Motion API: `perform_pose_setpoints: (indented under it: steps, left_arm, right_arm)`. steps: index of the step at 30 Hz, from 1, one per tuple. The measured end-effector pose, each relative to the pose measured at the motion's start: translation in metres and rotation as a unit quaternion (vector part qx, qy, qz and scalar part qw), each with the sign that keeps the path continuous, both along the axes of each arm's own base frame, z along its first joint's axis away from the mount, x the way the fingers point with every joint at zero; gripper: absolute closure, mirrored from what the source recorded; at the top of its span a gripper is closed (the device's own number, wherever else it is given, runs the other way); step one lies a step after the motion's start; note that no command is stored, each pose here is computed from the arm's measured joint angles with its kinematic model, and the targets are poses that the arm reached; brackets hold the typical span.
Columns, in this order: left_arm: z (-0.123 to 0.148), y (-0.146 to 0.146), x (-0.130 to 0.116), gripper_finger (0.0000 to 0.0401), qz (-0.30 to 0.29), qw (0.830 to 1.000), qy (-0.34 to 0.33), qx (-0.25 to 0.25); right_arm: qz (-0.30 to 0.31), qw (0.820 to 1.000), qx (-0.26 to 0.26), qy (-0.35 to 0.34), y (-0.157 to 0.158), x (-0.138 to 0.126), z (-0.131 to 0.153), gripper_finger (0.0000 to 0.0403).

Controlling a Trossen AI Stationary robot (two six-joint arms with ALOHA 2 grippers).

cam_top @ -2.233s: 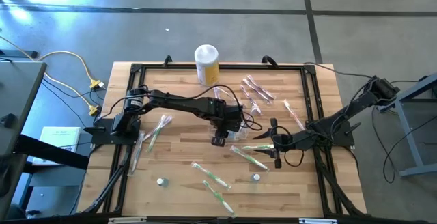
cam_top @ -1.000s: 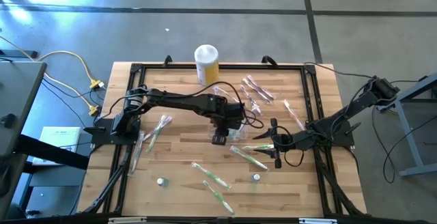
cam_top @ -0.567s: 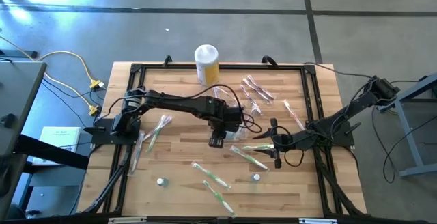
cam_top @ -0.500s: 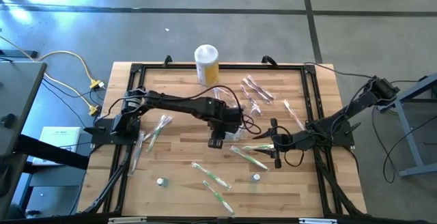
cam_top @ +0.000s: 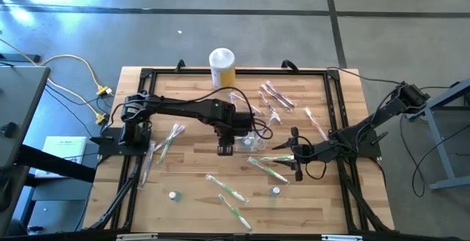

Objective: Pick & Place toothbrushing station
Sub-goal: Put the mouthwash bottle into the transparent organizer

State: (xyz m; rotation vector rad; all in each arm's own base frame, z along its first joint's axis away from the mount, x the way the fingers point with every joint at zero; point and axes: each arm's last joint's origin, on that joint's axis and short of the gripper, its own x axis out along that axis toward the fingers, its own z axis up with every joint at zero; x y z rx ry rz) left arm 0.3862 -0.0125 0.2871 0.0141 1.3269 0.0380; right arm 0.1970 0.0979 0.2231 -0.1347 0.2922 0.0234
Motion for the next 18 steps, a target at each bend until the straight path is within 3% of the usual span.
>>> perform_pose_setpoints:
  steps: [8,18]
  left_arm:
    - [-0.003,-0.011,-0.012,0.027,0.029,0.998,0.062,-0.003]
    - [-0.003,-0.062,-0.028,0.027,-0.031,0.994,0.106,0.006]
  right_arm:
    - [0.003,1.0,-0.011,-0.008,0.0,0.001,0.002,0.0211]
    - [0.022,1.0,0.0,-0.017,0.002,0.001,0.004,0.0211]
